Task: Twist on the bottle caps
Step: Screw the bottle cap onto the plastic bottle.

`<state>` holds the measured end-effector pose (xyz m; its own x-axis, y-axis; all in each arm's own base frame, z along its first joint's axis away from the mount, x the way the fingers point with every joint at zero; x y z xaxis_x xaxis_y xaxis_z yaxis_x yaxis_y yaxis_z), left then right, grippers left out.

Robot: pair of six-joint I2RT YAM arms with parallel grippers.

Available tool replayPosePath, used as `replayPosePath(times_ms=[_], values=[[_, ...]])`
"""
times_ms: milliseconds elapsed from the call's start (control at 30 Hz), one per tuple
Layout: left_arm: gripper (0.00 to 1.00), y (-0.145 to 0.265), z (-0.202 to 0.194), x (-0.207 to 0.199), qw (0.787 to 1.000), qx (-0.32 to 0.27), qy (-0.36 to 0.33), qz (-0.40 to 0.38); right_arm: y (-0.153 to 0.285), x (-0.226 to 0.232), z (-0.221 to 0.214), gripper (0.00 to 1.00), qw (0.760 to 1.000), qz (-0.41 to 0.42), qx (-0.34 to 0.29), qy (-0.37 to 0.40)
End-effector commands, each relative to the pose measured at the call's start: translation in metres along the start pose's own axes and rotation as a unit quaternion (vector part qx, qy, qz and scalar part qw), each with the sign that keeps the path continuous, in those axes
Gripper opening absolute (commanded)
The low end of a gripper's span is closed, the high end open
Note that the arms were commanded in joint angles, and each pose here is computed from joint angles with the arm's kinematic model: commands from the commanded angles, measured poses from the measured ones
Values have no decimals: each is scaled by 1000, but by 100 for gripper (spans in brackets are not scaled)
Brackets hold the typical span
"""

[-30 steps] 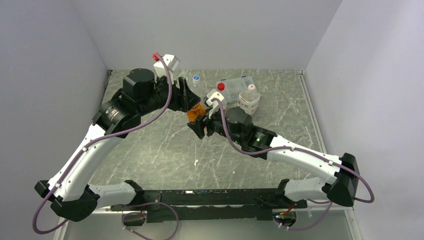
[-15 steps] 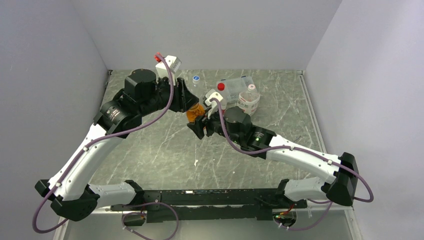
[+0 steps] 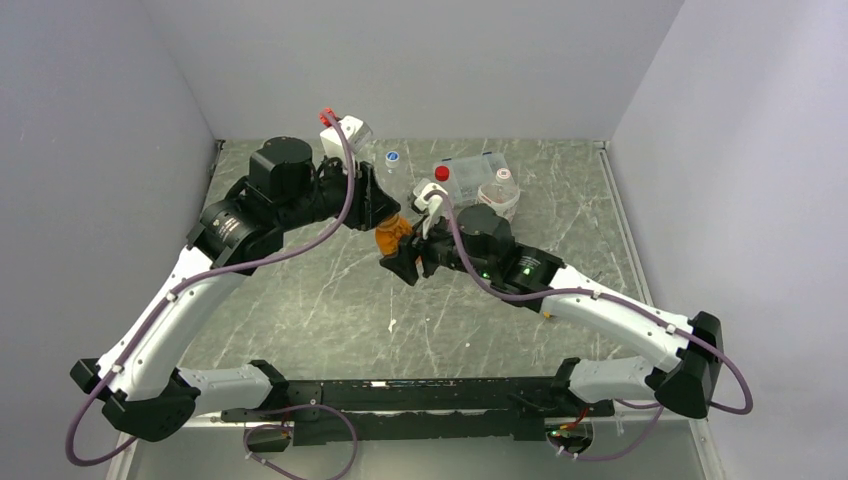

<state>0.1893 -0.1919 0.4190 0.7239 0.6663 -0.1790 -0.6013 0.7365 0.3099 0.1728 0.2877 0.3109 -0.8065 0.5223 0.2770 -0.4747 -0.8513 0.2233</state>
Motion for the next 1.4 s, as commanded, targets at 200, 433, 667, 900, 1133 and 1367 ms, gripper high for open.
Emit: replayPosePath(times_ms=[200, 433, 667, 900, 1133, 1367], values=[[7, 25, 5, -28, 987, -10, -64, -148, 54, 41, 69, 25, 965, 245, -96, -3], [30, 41, 35, -30, 989, -82, -51, -112, 53, 40, 70, 25, 968, 237, -83, 0], [76, 54, 59, -17, 990, -137, -26, -8, 37, 24, 60, 26, 987, 137, -80, -7], [86, 41, 45, -10, 993, -119, -10, 13, 27, 14, 60, 25, 991, 67, -110, -24], [89, 32, 34, -6, 992, -125, 2, 20, 20, 12, 62, 25, 991, 55, -113, -33], [88, 25, 30, -8, 992, -125, 9, 1, 19, 14, 64, 25, 991, 58, -114, -34]])
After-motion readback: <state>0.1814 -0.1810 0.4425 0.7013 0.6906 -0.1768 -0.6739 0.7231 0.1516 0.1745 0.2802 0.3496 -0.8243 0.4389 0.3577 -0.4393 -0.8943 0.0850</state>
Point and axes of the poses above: each gripper's point midway between its finger pads, its own y axis back along the fingers, its own x axis along the line the jaws close on, z = x × y, the point moved 8 cm from there along y, back along the fingers, and after that the axes turned 9 degrees about -y, right-handed, at the moved point
